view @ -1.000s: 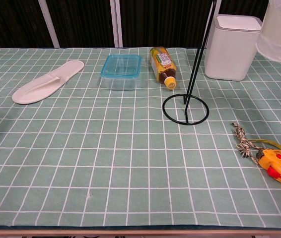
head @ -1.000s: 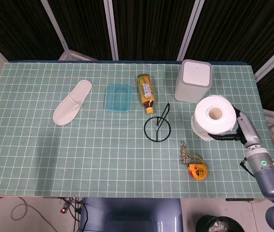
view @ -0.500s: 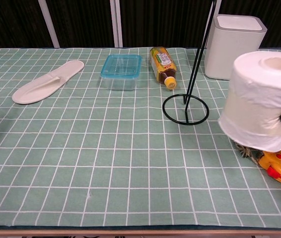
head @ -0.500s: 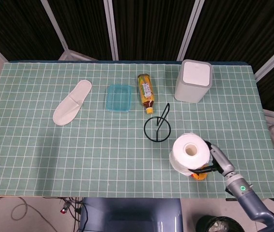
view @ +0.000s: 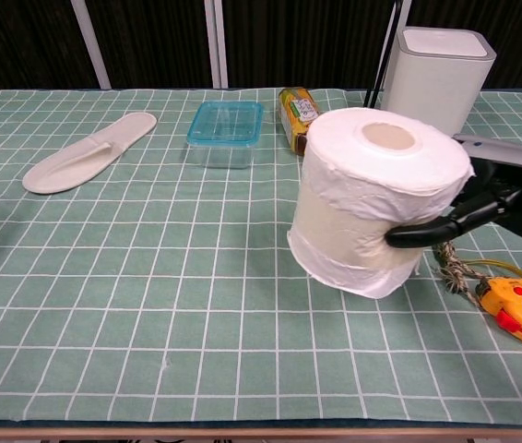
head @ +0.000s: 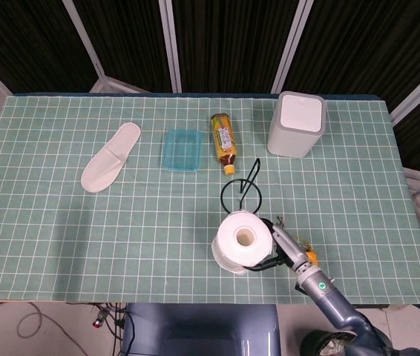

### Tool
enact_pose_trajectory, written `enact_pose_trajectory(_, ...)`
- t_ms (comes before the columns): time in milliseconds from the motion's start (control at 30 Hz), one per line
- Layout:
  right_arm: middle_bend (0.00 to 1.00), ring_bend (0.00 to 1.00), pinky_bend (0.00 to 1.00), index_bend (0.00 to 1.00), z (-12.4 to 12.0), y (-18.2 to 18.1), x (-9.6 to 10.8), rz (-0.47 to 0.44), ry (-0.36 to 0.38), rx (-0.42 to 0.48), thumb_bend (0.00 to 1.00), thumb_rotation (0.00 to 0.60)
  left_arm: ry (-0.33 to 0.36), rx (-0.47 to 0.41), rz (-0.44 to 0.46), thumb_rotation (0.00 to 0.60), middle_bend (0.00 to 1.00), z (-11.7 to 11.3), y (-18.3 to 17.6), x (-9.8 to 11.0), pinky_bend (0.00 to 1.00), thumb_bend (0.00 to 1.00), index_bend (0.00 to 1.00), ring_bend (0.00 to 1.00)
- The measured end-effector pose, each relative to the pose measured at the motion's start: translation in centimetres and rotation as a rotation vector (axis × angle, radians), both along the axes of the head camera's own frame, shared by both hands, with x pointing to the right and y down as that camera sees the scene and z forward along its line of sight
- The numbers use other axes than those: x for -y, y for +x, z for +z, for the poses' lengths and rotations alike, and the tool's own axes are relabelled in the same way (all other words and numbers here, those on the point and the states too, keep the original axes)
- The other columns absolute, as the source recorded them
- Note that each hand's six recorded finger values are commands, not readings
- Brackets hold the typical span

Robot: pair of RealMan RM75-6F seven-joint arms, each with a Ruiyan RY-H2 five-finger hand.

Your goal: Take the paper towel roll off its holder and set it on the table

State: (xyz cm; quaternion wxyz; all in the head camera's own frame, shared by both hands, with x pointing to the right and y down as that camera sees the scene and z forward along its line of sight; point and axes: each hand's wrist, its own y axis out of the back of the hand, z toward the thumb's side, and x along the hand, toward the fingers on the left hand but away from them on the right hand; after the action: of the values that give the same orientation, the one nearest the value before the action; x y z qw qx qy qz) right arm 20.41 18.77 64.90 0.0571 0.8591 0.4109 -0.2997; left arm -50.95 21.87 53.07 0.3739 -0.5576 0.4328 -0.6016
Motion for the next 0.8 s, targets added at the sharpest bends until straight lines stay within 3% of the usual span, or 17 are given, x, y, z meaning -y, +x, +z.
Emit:
enact_pose_trajectory(300, 0.34, 0.27, 0.03, 0.47, 3.7, -2.2, 0.0, 0.057, 0.072, -0.078, 0.0, 0.6, 0.004, 0.005, -0.009, 0.6, 0.0, -0.1, -0.3, 0.1, 0.01, 0.18, 0.04, 0.0)
enact_pose_trajectory(467, 0.29, 0.2, 0.0, 0.4, 4.9, -2.5, -1.3, 0.048, 0.06, -0.099, 0.0, 0.6, -0.003, 0.005, -0.003, 0.6, 0.0, 0.1, -0.1, 0.1, 0.01, 0.18, 0.04, 0.0)
enact_pose_trajectory(567, 0.24, 0.15, 0.0, 0.32, 5.1, -2.6, -1.7, 0.025, 0.042, -0.099, 0.0, 0.6, -0.004, 0.007, -0.002, 0.6, 0.0, 0.1, -0.1, 0.1, 0.01, 0.18, 0.04, 0.0)
enact_pose_trajectory(733, 0.03, 0.01, 0.0, 0.06, 4.7, -3.0, -2.3, -0.049, 0.019, -0.107, 0.0, 0.6, -0.006, 0.009, 0.0, 0.6, 0.0, 0.2, 0.0, 0.0, 0.01, 0.18, 0.04, 0.0)
enact_pose_trajectory(800, 0.0, 0.0, 0.0, 0.0, 4.6, -3.2, -2.6, -0.082, 0.002, -0.11, 0.0, 0.6, -0.008, 0.01, 0.001, 0.6, 0.0, 0.2, 0.1, 0.0, 0.01, 0.18, 0.04, 0.0)
